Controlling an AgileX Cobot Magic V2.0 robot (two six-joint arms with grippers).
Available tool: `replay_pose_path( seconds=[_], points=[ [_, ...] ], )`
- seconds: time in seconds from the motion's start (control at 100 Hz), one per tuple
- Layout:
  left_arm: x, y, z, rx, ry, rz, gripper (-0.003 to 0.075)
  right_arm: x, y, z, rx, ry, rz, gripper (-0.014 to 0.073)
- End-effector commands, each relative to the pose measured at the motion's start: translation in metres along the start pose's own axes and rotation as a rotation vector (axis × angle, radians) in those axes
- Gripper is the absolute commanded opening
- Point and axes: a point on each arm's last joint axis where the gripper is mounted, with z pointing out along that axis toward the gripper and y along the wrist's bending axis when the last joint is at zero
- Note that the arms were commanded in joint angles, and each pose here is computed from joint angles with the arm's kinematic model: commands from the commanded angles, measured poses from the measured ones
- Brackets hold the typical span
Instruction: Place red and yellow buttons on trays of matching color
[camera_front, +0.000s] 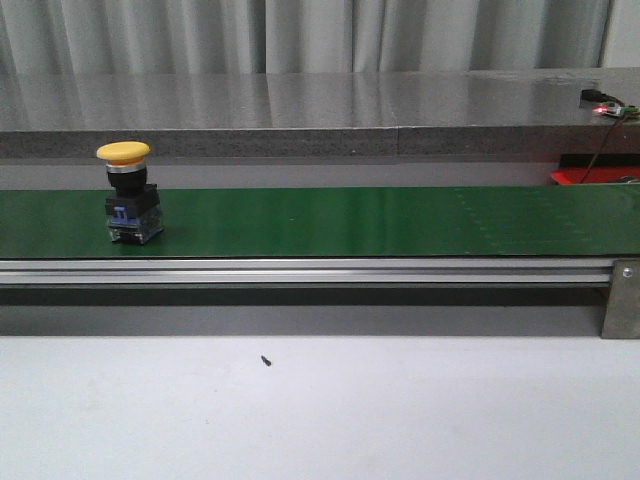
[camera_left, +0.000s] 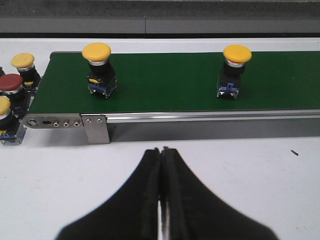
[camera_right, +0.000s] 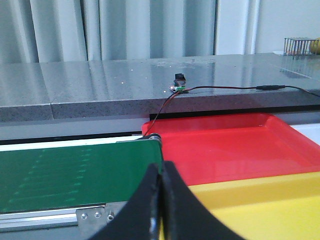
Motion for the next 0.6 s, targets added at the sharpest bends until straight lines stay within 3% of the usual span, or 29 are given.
replay_pose_path(
  seconds=[0.0, 0.29, 0.59],
  points=[
    [-0.012, -0.001, -0.003, 0.008, -0.082, -0.002, -0.0019, -0.028, 0.003, -0.003, -0.013, -0.119, -0.014, -0.0057],
    [-0.012, -0.001, -0.003, 0.008, -0.082, -0.002, -0.0020, -0.080, 0.005, 0.018, 0.025, 0.047, -0.013, -0.0057],
    [-0.012, -0.001, -0.003, 0.008, -0.082, -0.002, -0.0020, -0.112, 0.005, 0.071, 0.065, 0.299, -0.013, -0.0046]
  ],
)
